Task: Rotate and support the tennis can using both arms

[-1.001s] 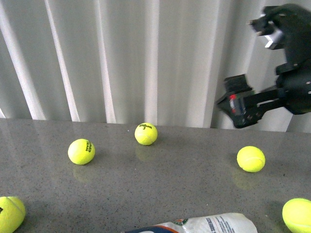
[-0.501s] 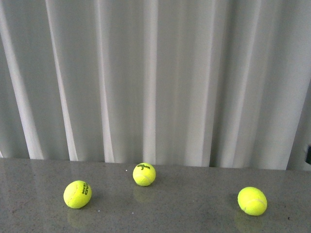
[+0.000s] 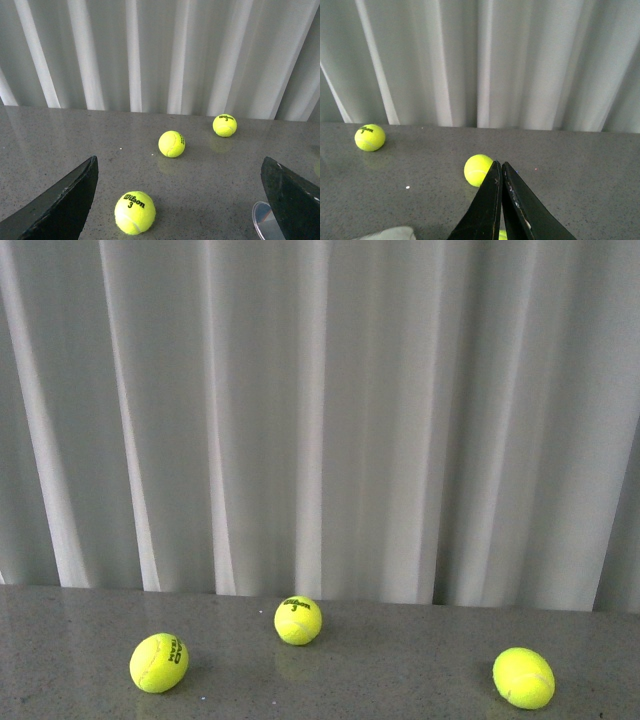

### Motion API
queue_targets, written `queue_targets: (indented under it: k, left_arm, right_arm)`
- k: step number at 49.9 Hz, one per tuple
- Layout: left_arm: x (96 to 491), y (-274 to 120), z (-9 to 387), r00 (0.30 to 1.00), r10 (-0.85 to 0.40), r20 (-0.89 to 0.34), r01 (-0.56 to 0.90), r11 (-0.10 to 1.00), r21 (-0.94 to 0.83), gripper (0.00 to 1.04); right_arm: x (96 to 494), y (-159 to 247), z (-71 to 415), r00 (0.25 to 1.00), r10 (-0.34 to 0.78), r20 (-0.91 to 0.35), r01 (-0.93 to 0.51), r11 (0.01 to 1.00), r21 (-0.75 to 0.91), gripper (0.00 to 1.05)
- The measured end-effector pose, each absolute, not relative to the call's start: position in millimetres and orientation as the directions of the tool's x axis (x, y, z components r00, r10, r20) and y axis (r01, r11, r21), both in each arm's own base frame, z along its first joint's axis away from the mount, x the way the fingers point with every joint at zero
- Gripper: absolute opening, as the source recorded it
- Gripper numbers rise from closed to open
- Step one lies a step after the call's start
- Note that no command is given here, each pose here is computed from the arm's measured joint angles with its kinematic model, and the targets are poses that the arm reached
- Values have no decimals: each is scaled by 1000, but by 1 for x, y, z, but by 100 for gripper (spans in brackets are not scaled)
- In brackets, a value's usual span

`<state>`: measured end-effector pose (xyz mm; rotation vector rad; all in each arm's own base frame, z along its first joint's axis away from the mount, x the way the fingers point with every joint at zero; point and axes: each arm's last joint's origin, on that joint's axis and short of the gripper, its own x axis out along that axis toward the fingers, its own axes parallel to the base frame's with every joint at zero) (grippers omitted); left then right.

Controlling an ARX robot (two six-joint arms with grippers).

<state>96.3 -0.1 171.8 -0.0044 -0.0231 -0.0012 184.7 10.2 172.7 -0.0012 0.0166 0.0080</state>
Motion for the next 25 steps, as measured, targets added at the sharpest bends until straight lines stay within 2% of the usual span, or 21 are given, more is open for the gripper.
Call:
queue_targets:
  k: [25]
  left_arm:
    - [96, 0, 172, 1000, -1, 24, 1, 1000, -4, 98]
  right_arm:
    - [145, 0, 162, 1000, 2, -16, -2, 1000, -1, 3]
